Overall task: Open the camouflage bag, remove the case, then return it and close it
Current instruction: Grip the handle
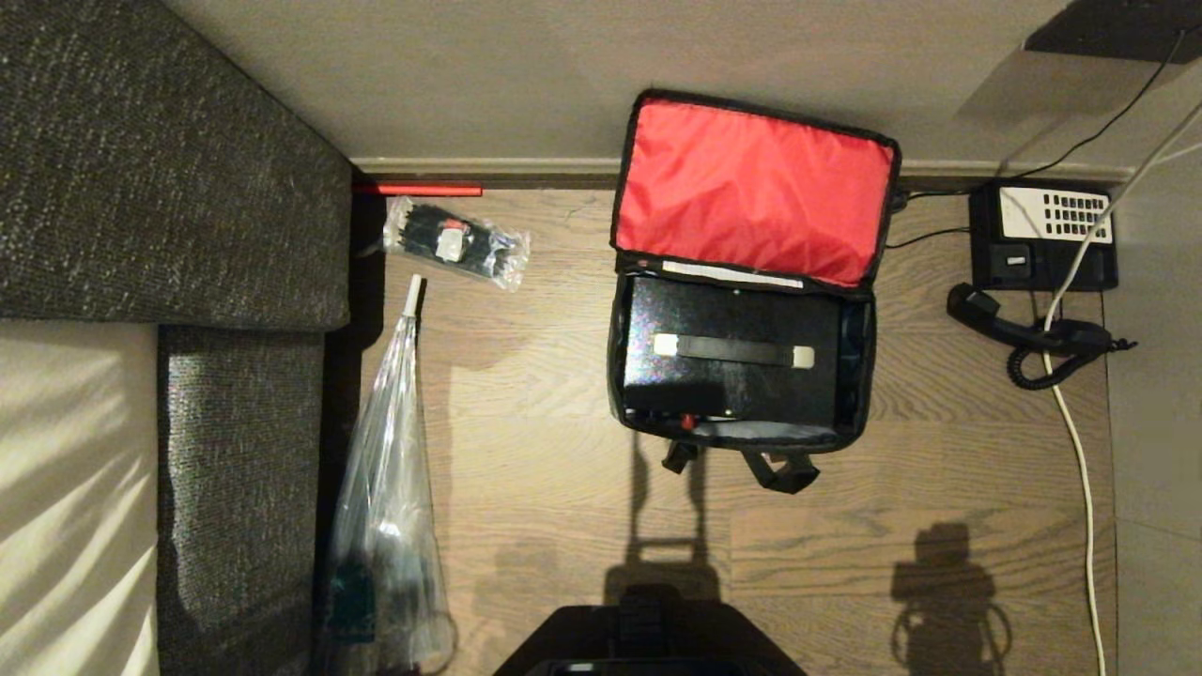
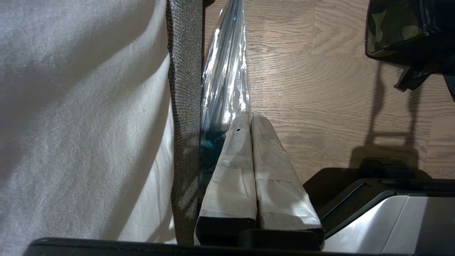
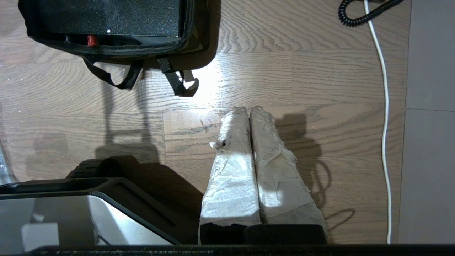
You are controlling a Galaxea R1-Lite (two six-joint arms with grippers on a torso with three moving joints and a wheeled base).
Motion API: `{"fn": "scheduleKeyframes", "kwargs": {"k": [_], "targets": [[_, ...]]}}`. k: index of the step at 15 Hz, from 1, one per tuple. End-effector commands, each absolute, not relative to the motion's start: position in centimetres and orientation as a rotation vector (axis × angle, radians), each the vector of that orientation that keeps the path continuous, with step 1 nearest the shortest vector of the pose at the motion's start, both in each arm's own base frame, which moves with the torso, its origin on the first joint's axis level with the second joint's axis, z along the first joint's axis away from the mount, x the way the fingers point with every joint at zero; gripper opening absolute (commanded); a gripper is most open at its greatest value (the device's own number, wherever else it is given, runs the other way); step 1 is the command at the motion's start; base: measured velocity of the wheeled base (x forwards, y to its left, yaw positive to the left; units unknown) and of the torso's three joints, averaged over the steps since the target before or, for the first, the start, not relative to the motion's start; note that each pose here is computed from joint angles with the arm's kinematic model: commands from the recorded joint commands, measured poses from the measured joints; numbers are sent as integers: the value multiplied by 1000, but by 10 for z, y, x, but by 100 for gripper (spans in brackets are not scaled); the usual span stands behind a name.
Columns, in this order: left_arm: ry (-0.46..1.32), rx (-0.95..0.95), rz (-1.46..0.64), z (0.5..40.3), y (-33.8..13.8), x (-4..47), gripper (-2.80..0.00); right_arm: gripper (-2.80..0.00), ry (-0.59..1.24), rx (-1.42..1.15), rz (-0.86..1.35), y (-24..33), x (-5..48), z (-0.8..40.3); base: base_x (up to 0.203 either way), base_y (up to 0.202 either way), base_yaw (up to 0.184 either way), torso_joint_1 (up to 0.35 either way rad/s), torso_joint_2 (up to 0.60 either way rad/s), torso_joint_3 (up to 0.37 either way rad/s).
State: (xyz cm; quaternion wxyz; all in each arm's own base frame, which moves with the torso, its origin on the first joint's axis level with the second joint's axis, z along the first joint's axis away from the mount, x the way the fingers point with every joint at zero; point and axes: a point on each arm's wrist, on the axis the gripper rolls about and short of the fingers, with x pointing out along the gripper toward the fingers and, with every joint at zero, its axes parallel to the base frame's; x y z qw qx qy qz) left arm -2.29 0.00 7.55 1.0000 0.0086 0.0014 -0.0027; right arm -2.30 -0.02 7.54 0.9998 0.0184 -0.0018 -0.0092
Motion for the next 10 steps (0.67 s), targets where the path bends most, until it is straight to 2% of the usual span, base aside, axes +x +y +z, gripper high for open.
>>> {"fn": "scheduleKeyframes", "kwargs": {"k": [1, 10], "targets": [[3, 9, -3, 75, 0, -23, -280, -280, -5, 37, -18, 0, -23, 75, 0, 0, 0, 0, 0, 0], [1, 18, -4, 75, 0, -23, -280, -280, -5, 37, -18, 0, -23, 75, 0, 0, 0, 0, 0, 0]]}}
